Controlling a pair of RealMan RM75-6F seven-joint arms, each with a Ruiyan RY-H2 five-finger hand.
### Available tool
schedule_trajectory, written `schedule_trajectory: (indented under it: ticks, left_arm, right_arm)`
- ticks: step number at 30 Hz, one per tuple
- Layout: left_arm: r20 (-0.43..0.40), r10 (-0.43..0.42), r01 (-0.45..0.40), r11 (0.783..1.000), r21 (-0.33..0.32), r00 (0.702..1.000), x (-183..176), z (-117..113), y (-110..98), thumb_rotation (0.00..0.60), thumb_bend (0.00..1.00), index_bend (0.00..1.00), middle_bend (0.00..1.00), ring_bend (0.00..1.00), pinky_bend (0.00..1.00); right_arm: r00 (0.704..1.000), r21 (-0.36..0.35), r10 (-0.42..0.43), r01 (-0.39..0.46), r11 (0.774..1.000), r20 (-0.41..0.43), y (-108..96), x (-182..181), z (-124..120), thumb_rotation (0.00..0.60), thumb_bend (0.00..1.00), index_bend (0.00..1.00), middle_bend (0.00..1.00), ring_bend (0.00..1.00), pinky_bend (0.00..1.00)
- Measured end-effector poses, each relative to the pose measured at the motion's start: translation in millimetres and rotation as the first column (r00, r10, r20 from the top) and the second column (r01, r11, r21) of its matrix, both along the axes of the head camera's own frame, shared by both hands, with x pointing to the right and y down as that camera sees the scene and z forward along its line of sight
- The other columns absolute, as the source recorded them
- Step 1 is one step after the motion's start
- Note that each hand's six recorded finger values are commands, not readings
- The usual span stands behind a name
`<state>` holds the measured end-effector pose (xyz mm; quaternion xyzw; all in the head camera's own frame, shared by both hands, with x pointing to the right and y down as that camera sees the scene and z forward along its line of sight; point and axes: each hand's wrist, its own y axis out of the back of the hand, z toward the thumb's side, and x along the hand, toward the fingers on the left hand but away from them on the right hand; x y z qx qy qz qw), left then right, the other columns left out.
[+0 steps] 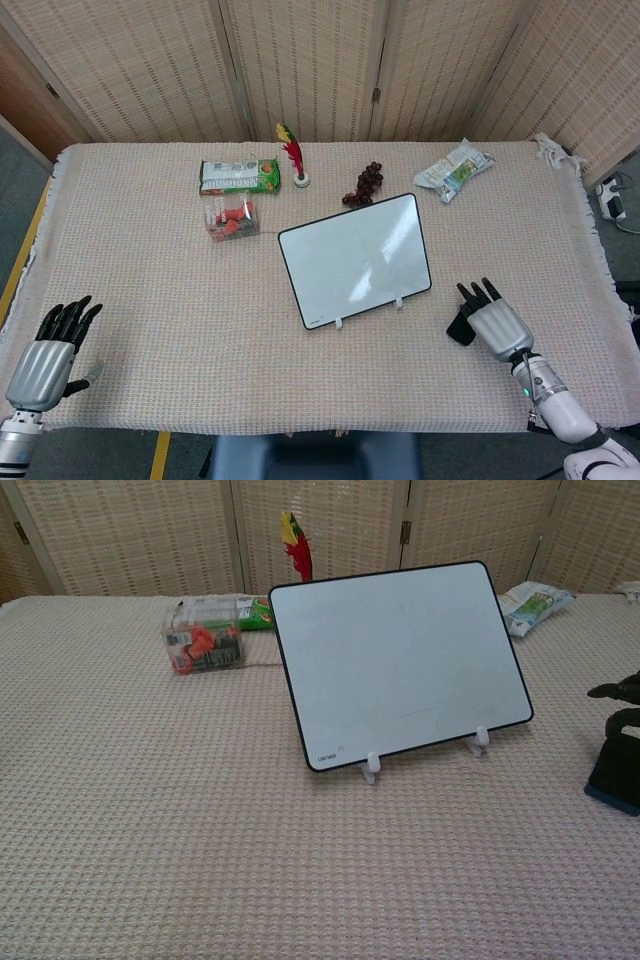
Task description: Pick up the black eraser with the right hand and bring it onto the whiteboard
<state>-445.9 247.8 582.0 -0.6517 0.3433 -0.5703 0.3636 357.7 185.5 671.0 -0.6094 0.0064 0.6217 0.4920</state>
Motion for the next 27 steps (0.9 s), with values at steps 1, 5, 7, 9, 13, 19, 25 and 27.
schedule_trajectory:
  ticks: [1, 5, 7, 9, 13, 19, 25, 27]
  left_arm:
    - [0.0, 0.0, 0.0, 1.0, -0.001, 1.0, 0, 0, 0, 0.6, 0.35, 0.0, 0.0, 0.0, 0.0]
    - [0.0, 0.001, -0.001, 1.0, -0.003, 1.0, 1, 1, 0, 0.6, 0.35, 0.0, 0.0, 0.0, 0.0]
    - [0.0, -0.001, 0.001, 1.0, -0.003, 1.0, 0, 1, 0, 0.6, 0.35, 0.0, 0.0, 0.0, 0.0]
    - [0.001, -0.003, 0.003, 1.0, -0.005, 1.0, 0, 2, -1, 0.6, 0.35, 0.0, 0.0, 0.0, 0.0]
    - [0.003, -0.005, 0.005, 1.0, -0.008, 1.0, -1, 2, -1, 0.6, 0.35, 0.0, 0.0, 0.0, 0.0]
    - [0.005, -0.01, 0.01, 1.0, -0.009, 1.0, -2, 3, -1, 0.6, 0.35, 0.0, 0.0, 0.0, 0.0]
    - [0.01, -0.014, 0.014, 1.0, -0.014, 1.0, -3, 5, -2, 0.6, 0.35, 0.0, 0.0, 0.0, 0.0]
    - [0.011, -0.014, 0.014, 1.0, -0.016, 1.0, -3, 5, -2, 0.6, 0.35, 0.0, 0.0, 0.0, 0.0]
  right_arm:
    - [1.0, -0.001, 0.0, 0.0, 1.0, -0.001, 0, 0, 1, 0.6, 0.35, 0.2, 0.0, 0.0, 0.0]
    - [1.0, -0.009, -0.002, 0.002, 1.0, -0.003, -1, -2, 9, 0.6, 0.35, 0.18, 0.0, 0.0, 0.0]
    - [1.0, -0.014, -0.004, 0.004, 1.0, -0.004, -1, -3, 13, 0.6, 0.35, 0.18, 0.0, 0.0, 0.0]
    - [1.0, -0.02, -0.005, 0.005, 1.0, -0.004, -1, -3, 17, 0.6, 0.35, 0.18, 0.0, 0.0, 0.0]
    - [1.0, -0.028, -0.001, 0.001, 1.0, 0.0, -1, -4, 23, 0.6, 0.35, 0.18, 0.0, 0.0, 0.0]
    - [1.0, -0.035, -0.002, 0.002, 0.999, 0.002, -1, -4, 32, 0.6, 0.35, 0.2, 0.0, 0.0, 0.0]
    - [1.0, 0.001, 0.0, 0.0, 1.0, 0.006, -4, -5, 37, 0.6, 0.35, 0.34, 0.0, 0.02, 0.0]
    - [1.0, 0.025, -0.002, 0.002, 1.0, 0.013, -6, -5, 38, 0.6, 0.35, 0.42, 0.0, 0.05, 0.02]
